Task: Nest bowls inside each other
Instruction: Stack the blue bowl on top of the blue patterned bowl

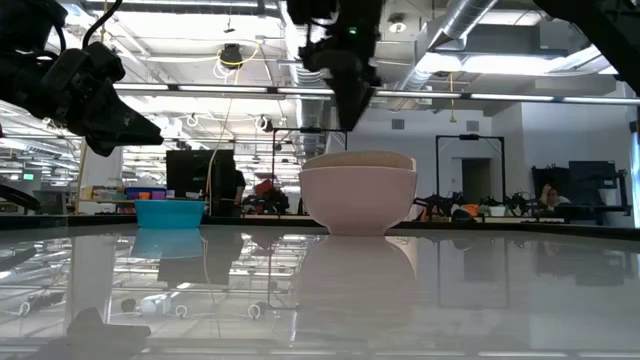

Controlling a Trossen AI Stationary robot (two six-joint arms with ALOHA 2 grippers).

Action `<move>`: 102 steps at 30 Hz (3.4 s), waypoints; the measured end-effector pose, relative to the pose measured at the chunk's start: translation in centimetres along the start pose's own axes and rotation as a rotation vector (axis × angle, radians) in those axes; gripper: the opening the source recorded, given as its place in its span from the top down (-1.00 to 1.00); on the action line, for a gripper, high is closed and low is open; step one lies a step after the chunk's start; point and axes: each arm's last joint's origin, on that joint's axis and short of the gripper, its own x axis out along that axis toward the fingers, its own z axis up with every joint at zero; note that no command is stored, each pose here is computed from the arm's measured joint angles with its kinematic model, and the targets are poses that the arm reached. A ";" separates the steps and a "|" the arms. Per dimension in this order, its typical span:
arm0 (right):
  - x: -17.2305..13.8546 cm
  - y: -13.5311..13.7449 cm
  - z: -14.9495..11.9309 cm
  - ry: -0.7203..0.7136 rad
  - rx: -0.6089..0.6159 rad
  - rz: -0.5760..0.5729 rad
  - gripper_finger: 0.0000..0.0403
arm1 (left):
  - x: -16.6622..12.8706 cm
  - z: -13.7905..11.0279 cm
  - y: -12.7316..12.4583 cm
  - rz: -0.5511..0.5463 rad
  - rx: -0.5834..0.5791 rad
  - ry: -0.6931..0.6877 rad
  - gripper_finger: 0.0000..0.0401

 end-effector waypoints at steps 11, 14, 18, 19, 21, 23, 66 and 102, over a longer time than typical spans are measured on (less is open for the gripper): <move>2.0 4.9 6.5 -0.637 -0.151 0.181 0.05 | 0.0 0.0 0.0 0.000 0.001 0.001 0.41; 4.2 6.3 7.5 -0.708 -0.220 0.163 0.05 | 0.0 0.0 0.0 0.002 0.001 0.004 0.41; 7.2 6.2 8.7 -0.770 -0.266 0.119 0.05 | 0.0 0.0 0.0 0.004 0.002 0.006 0.41; 8.1 6.0 8.9 -0.766 -0.276 0.116 0.05 | 0.0 0.0 0.0 0.003 0.001 0.005 0.41; 9.8 5.4 9.6 -0.761 -0.279 0.145 0.05 | 0.0 -0.1 0.0 0.003 0.002 0.009 0.41; 11.4 4.8 10.3 -0.753 -0.274 0.160 0.05 | 0.1 -0.1 0.0 0.003 0.002 0.010 0.41; 20.1 4.1 12.7 -0.909 -0.430 0.092 0.05 | 0.1 0.0 0.0 0.002 0.002 0.008 0.41; 3.6 -0.7 8.0 -0.460 -0.369 0.025 0.07 | 0.2 3.1 0.0 0.143 -0.074 -0.128 0.41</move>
